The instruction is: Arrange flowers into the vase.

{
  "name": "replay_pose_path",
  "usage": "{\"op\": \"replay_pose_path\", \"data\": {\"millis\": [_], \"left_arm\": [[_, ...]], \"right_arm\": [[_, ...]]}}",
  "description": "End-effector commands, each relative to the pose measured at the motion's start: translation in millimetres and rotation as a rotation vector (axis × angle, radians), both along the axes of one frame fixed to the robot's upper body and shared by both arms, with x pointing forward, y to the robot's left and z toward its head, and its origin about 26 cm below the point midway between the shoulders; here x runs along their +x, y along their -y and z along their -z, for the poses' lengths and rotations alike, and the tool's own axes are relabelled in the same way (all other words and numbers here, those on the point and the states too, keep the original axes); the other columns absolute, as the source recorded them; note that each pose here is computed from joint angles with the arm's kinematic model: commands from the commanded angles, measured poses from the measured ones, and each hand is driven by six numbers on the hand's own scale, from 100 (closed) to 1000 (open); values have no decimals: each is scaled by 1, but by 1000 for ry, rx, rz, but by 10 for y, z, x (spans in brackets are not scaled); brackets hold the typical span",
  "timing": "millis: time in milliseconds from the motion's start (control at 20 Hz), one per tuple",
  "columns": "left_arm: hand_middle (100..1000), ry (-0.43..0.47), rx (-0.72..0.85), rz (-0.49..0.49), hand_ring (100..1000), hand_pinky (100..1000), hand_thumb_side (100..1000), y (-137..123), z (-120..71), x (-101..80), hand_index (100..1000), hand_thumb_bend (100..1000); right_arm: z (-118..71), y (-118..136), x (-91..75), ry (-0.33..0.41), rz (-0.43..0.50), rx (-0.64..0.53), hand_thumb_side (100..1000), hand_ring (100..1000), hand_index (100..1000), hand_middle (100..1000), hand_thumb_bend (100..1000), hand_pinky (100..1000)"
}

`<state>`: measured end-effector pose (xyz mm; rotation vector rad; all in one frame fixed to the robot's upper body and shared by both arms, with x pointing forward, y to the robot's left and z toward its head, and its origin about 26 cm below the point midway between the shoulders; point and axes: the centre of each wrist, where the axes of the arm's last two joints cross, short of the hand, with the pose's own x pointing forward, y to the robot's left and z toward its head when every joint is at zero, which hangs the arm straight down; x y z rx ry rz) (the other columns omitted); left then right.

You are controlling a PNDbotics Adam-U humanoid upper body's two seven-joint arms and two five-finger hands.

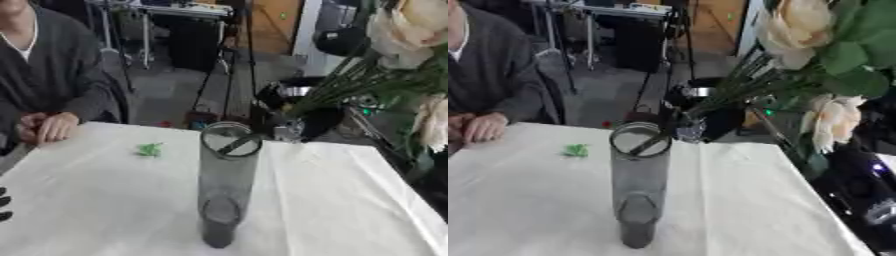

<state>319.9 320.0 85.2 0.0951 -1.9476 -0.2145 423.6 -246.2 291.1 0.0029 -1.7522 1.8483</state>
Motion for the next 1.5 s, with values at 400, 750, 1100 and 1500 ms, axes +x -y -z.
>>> {"op": "replay_pose_path", "data": {"millis": [400,750,1100,1500], "left_arm": [[765,21,42,-21,807,770,754,-115,-101,2,801,1000],[764,20,45,-25,807,771,754,-126,-102,1,800,1000],[764,19,49,-32,807,772,755,-146,-101,-4,800,1000],[764,20,56,-41,806,773,756,-172,-107,-10,800,1000]], "right_arm": [[-146,69,-45,60,-47,-86,568,787,713,717,100,672],[-160,75,-50,79,-59,-102,569,814,742,750,100,706],[-149,87,-49,87,-64,-121,577,828,741,762,100,730],[-103,89,-64,100,-77,-169,612,836,731,764,100,760]]}}
